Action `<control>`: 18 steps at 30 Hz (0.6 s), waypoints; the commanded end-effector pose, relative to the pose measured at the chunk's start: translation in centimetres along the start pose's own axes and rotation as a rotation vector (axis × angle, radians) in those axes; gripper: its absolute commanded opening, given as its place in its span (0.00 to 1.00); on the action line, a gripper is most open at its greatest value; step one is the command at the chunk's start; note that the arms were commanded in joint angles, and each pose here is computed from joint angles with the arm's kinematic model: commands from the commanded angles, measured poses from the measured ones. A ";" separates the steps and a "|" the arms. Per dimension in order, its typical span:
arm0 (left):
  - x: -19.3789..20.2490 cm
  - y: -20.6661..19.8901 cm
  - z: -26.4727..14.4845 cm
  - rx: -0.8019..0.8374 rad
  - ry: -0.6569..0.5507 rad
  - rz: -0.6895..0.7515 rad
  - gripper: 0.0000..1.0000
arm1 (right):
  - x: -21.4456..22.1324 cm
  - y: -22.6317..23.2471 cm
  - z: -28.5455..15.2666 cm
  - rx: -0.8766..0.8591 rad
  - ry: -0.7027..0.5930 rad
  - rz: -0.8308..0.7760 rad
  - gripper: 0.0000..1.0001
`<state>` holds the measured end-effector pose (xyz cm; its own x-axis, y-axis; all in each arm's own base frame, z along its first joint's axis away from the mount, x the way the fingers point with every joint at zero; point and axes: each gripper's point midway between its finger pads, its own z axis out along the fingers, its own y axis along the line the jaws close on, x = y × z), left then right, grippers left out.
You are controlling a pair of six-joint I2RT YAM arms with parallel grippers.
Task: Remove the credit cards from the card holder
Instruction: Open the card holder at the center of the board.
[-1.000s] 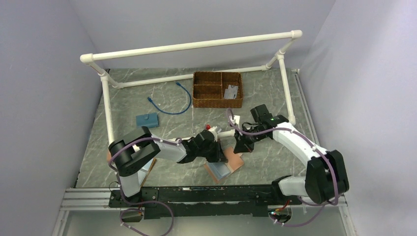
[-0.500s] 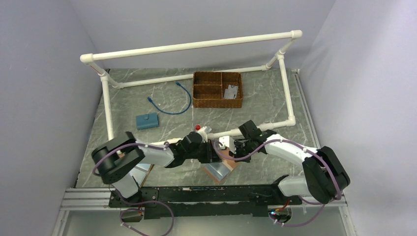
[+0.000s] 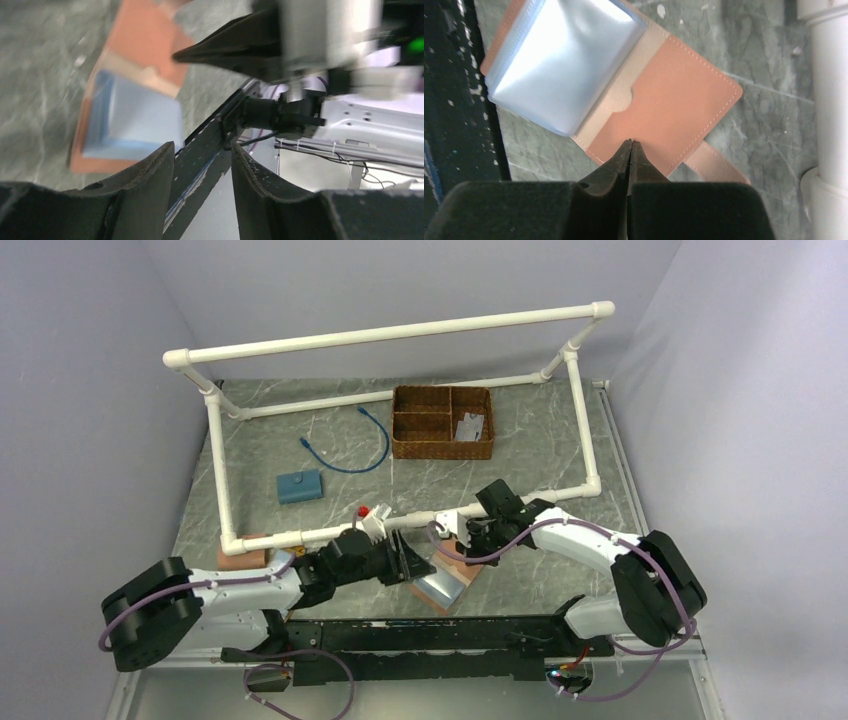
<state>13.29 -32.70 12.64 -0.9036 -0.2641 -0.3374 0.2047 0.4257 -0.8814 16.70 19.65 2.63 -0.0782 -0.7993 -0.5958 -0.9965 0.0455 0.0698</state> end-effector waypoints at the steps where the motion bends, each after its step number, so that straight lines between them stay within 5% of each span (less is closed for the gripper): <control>1: 1.1 0.3 0.9 -0.004 -0.041 -0.151 0.52 | -3.4 0.0 -0.5 -0.024 -0.094 0.016 0.00; 18: 3.9 4.6 5.0 -0.361 -0.049 -0.335 0.55 | -2.9 -1.0 0.1 0.024 -0.027 0.138 0.00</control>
<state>11.89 -36.01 7.08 -0.9106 -0.3936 -0.1262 -0.1226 0.5487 -0.8270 16.66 21.19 2.88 -0.2152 -0.7889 -0.5757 -0.9753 0.1433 0.1682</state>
